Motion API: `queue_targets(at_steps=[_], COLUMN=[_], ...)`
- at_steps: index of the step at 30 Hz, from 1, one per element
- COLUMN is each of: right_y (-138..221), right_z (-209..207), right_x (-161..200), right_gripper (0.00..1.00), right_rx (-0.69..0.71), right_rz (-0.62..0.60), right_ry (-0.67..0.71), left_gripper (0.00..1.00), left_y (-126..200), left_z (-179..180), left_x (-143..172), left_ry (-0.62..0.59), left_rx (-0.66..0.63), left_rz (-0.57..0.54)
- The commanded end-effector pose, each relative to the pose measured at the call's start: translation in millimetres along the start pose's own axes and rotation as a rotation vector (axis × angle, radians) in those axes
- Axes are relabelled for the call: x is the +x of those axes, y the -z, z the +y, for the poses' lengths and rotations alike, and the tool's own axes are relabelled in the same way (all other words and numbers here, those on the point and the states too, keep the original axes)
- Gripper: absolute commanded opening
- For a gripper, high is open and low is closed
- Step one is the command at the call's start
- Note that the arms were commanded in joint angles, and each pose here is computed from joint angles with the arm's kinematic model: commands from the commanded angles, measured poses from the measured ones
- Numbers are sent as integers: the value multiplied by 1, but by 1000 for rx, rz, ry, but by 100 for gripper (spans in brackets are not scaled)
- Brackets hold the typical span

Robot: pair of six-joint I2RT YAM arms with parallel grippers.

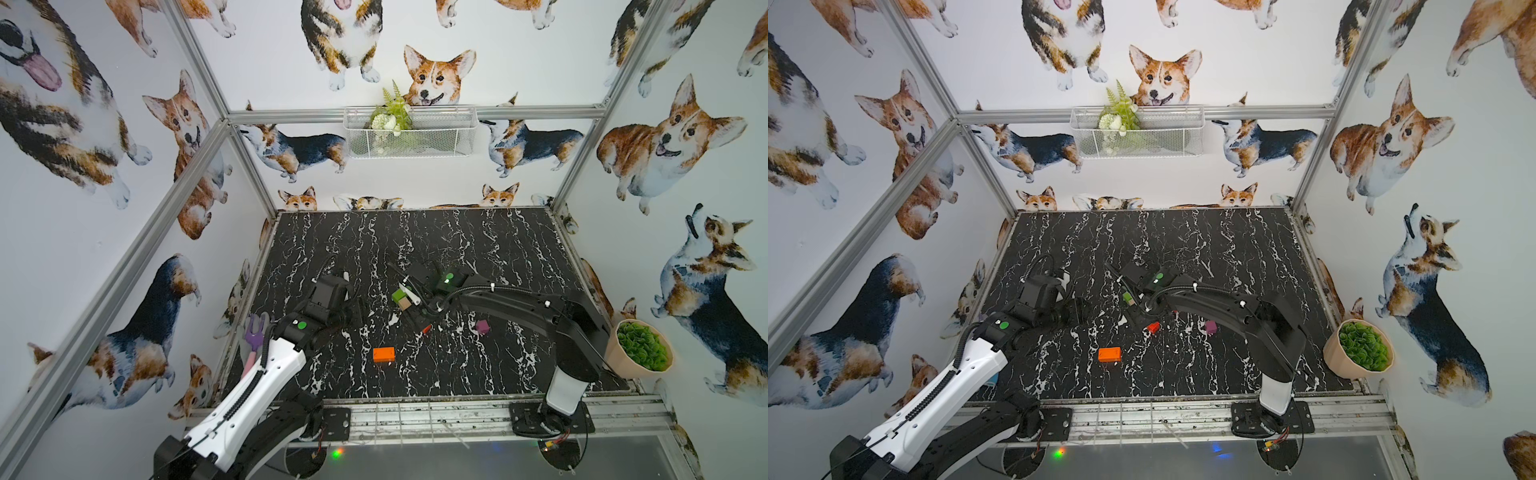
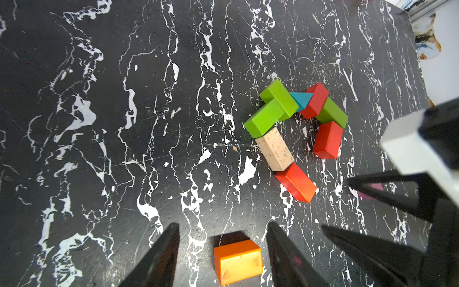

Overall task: Assemble a heart with building blocks
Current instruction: Pick up the building block from the center of the board.

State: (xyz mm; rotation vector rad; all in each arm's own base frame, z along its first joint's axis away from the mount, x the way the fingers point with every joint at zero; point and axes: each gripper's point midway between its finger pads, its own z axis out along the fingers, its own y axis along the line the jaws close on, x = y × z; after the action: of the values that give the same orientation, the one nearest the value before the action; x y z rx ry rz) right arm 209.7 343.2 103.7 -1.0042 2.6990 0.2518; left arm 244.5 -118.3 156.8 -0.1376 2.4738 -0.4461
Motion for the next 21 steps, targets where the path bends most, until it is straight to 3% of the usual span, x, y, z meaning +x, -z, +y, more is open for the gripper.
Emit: queue_targets(at_steps=[1, 7, 16, 19, 21], right_y=[-18, -48, -74, -80, -83], right_z=[37, 85, 90, 96, 99], right_x=[15, 24, 18, 18, 19], right_gripper=[79, 79, 76, 66, 54], right_rx=[-40, -61, 14, -8, -20], right_rz=[82, 150, 166, 178, 185], right_ry=[128, 298, 355, 349, 340], left_gripper=[64, 64, 64, 63, 63], left_y=[3, -5, -2, -4, -4], left_z=[37, 64, 66, 66, 67], left_x=[3, 16, 12, 14, 15], left_ry=[138, 402, 425, 422, 419], left_rx=[-128, -45, -20, -20, -23], left_rz=[18, 74, 51, 59, 60])
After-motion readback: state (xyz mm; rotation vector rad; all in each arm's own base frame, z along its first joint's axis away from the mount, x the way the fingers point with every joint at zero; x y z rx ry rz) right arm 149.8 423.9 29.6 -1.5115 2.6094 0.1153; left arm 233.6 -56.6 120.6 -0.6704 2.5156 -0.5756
